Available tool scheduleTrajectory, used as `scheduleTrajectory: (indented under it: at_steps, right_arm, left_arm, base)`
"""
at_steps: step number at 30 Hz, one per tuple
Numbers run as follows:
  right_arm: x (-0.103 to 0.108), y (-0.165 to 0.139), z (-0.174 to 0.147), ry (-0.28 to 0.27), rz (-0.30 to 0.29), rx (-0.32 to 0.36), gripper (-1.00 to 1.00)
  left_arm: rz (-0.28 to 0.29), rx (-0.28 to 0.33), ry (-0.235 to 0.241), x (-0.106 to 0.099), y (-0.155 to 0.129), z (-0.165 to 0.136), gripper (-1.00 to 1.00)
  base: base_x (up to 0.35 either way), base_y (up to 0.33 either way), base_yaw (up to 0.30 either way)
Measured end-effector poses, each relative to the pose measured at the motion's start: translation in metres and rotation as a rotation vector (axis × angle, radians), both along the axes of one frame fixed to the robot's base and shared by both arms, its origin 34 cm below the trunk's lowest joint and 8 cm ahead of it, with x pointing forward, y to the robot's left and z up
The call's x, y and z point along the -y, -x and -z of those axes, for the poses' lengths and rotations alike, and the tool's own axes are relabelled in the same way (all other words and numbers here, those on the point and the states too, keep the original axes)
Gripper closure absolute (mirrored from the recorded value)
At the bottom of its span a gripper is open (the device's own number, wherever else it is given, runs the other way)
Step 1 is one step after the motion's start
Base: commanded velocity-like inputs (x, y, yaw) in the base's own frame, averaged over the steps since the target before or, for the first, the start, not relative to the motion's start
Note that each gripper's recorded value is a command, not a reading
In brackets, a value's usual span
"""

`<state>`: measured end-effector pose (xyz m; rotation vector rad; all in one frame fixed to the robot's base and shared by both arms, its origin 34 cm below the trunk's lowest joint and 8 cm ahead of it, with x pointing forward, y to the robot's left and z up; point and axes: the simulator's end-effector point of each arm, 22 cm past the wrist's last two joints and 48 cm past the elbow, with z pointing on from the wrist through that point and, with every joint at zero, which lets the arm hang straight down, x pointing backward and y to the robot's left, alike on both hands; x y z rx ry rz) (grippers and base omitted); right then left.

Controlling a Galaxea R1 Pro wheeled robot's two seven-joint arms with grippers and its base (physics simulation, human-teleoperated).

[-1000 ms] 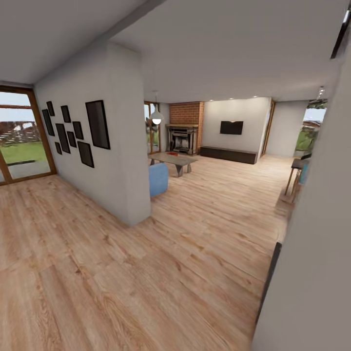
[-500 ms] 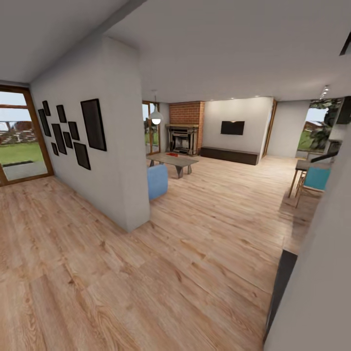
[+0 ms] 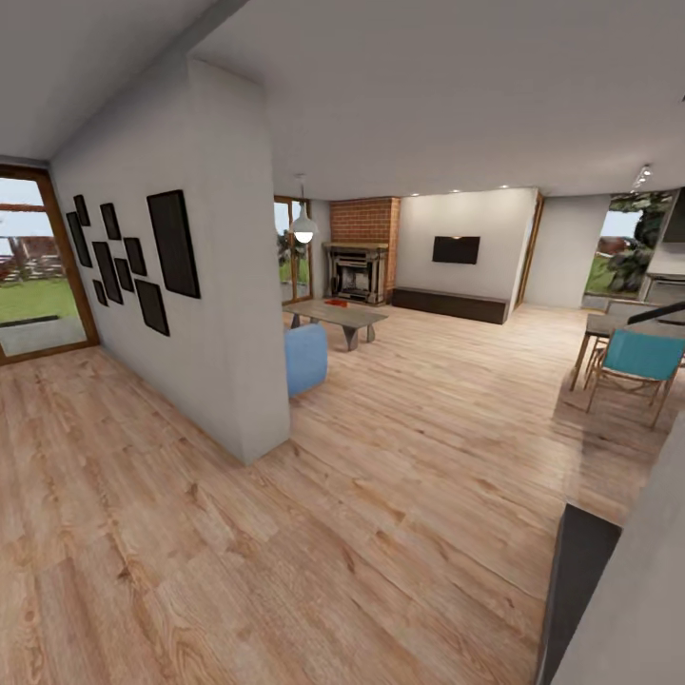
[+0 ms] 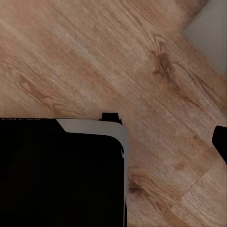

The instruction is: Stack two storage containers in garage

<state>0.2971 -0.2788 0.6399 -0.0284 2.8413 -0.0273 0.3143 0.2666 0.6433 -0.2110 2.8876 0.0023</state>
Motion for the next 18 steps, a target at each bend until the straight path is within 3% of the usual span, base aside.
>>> scheduleTrajectory:
  at_steps: [18]
  right_arm:
    - [-0.001,-0.0004,-0.0001,0.0,-0.003,0.002,-1.0]
  left_arm:
    - [0.0,0.001,0.0,-0.0001,0.0001,0.0,-1.0]
  base:
    - [0.316,0.0,0.0]
